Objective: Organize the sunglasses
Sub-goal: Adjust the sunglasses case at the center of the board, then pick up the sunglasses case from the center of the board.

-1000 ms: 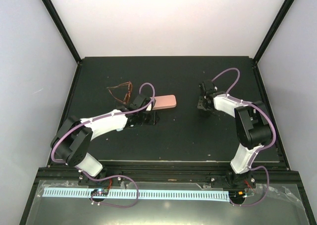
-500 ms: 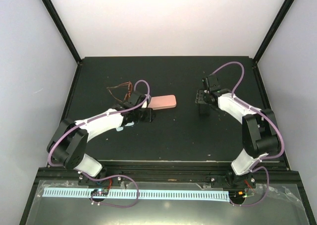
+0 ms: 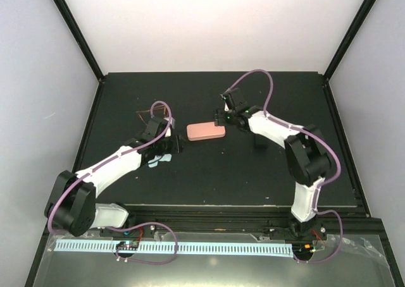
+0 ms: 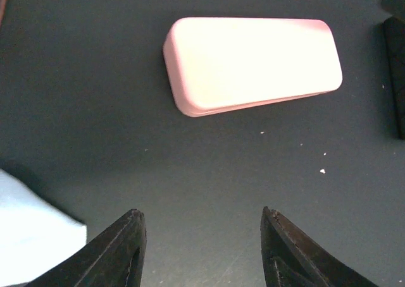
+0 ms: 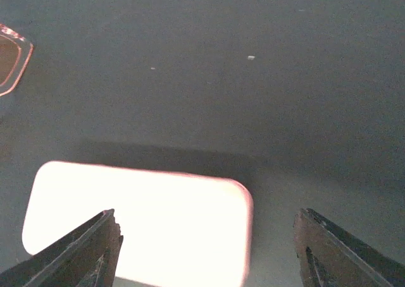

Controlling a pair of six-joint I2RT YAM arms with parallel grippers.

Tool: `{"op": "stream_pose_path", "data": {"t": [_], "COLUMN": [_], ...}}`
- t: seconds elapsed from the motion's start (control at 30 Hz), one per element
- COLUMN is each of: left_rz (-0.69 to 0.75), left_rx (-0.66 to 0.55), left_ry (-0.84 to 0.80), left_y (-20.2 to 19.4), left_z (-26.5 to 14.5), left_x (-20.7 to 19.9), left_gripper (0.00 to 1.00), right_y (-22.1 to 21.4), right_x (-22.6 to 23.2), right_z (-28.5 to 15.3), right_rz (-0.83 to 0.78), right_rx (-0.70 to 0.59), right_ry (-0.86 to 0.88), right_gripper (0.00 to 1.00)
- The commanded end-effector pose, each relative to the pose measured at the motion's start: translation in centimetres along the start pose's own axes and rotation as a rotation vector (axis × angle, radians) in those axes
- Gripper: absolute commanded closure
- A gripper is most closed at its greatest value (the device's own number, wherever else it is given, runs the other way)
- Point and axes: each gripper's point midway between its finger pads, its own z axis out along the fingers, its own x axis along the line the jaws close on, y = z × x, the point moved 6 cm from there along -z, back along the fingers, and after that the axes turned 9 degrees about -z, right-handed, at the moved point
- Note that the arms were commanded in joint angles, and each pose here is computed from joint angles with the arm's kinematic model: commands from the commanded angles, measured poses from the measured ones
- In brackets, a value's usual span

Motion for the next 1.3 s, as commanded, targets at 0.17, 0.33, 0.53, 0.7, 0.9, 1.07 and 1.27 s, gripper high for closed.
{"op": "stream_pose_path", "data": {"t": [0.17,0.33,0.53,0.7,0.9,1.07,1.27], "left_rz": [-0.043,-0.039,-0.029,-0.039,-0.053,-0.058,-0.057], "left_rx": [-0.039,-0.017,0.004,-0.008,-0.029,-0.031,-0.029], "left_ry": [-0.013,-0.035,-0.046,-0.045,-0.048,-0.04,-0.042], "left_y": [-0.3,-0.6,-0.9,-0.8,-0.8,-0.9,-0.9], "left_z": [-1.7,-1.5,-1.2,-1.3,-1.5,-1.4,-1.5], "left_x": [1.4,1.3,1.2,1.4,1.5,1.7,1.7], "left_gripper": [0.47,0.46,0.46,0.46,0.45,0.44,0.44], "right_y": [1.8,0.6,-3.2,-4.9,-5.4,-5.8,-6.8], "right_x": [4.0,5.3,5.8,5.1,5.9,7.1,7.7], "right_z": [6.8,8.1,6.4,3.9,2.8,3.3,4.7], "right_rz": [-0.004,-0.033,-0.068,-0.149,-0.307,-0.328,-0.33], "right_rx": [0.018,0.091,0.187,0.168,0.162,0.179,0.22], "right_ry": [0.305,0.433,0.554,0.392,0.124,-0.02,-0.034], "right_gripper": [0.21,0.2,0.2,0.2,0.16,0.11,0.09]}}
